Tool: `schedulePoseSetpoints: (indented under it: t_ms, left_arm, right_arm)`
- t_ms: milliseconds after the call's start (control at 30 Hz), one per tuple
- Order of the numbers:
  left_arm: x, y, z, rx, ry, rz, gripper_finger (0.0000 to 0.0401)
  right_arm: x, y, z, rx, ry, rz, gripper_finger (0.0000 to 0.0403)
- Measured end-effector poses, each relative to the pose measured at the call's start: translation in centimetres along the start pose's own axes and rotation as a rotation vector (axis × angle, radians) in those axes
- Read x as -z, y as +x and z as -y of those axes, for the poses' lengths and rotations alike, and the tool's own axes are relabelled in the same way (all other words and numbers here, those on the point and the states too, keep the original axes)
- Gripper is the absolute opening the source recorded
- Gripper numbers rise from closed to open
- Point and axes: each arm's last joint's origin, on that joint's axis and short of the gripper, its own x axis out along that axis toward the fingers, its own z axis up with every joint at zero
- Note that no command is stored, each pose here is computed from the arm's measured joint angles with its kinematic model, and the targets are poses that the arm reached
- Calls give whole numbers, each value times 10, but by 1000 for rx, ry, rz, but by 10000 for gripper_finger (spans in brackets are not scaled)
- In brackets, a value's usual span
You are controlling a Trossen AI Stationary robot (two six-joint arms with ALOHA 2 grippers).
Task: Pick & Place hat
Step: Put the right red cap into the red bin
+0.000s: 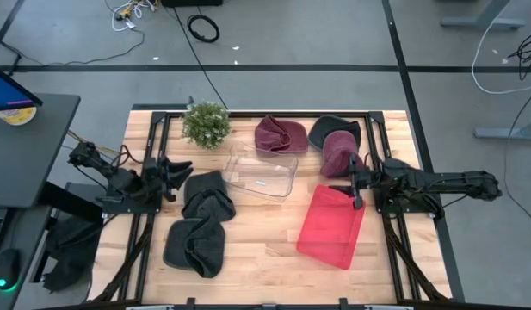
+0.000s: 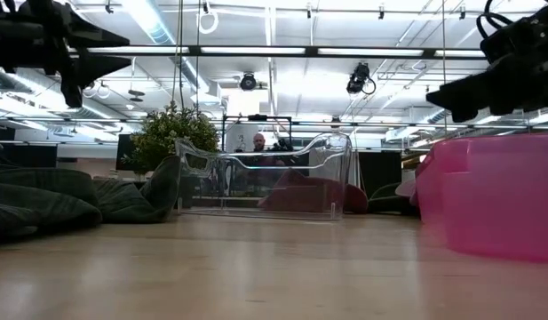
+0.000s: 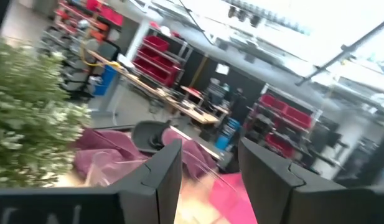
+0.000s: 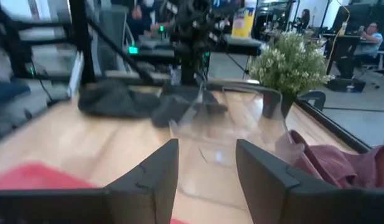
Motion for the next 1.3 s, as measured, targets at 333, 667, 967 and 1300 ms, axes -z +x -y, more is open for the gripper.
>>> schedulePoseSetpoints:
  t_ms: [333, 667, 967, 1300]
  left_arm:
    - [1, 0, 0, -5, 2, -4, 29]
    - [-7, 0, 1, -10, -238, 49, 6]
    - [-31, -2, 6, 94, -405, 161, 31]
    - [-93, 0, 19, 53, -53, 322, 109]
  right_arm:
    - [-21, -2, 0, -32, 256, 218, 165]
    - [-31, -5, 3, 14, 525, 348, 165]
    - [-52, -18, 11, 70, 981, 712, 165]
    - [-83, -22, 15, 227, 822, 800, 165]
